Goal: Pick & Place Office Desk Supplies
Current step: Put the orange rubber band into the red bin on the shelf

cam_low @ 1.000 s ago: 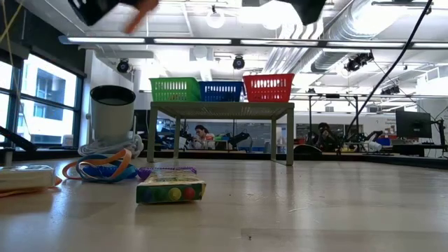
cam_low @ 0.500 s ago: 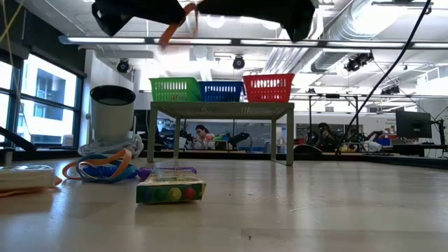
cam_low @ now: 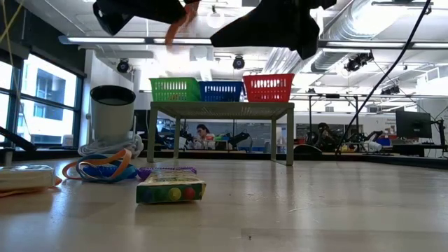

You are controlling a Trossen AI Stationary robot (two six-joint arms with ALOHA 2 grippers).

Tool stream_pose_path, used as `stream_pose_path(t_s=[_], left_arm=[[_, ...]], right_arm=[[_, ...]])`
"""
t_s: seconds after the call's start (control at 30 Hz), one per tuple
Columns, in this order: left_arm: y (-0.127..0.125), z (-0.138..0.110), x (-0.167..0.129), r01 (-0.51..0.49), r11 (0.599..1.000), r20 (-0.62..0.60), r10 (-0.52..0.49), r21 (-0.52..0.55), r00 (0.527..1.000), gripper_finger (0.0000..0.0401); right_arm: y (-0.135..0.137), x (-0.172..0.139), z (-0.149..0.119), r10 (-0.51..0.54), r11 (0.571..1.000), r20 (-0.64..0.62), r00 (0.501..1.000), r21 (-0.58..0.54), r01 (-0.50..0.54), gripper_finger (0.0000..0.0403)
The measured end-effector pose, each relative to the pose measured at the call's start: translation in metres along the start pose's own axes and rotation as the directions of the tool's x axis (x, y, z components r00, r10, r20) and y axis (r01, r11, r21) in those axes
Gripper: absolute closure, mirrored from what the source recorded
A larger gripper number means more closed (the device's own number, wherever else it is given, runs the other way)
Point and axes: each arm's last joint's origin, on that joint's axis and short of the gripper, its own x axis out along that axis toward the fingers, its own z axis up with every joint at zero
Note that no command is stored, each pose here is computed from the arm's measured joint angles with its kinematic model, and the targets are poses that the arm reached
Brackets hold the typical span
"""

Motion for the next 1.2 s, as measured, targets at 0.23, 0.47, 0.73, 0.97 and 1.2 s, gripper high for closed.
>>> stream_pose_path(t_s=[0.23, 0.47, 0.73, 0.97, 1.2], left_arm=[[0.000, 0.009, 0.004, 0.016, 0.999, 0.051, -0.018, 0.029, 0.999, 0.0401], [0.003, 0.011, 0.006, 0.016, 0.999, 0.054, -0.018, 0.043, 0.998, 0.0401], [0.003, 0.011, 0.006, 0.019, 0.999, 0.051, -0.021, 0.045, 0.998, 0.0401], [0.002, 0.011, 0.006, 0.022, 0.999, 0.049, -0.024, 0.045, 0.999, 0.0401], [0.002, 0.011, 0.006, 0.022, 0.999, 0.049, -0.024, 0.046, 0.999, 0.0401]], right_arm=[[-0.004, 0.009, 0.001, 0.037, 0.999, -0.026, 0.999, 0.017, -0.037, 0.0151], [-0.006, 0.015, -0.006, 0.047, 0.999, -0.055, 0.997, -0.002, -0.047, 0.0153], [-0.006, 0.015, -0.005, 0.049, 0.999, -0.050, 0.998, -0.016, -0.050, 0.0238], [-0.005, 0.015, -0.006, 0.075, 0.996, -0.071, 0.995, -0.047, -0.078, 0.0378], [-0.004, 0.014, -0.006, 0.094, 0.993, -0.084, 0.992, -0.062, -0.099, 0.0400]])
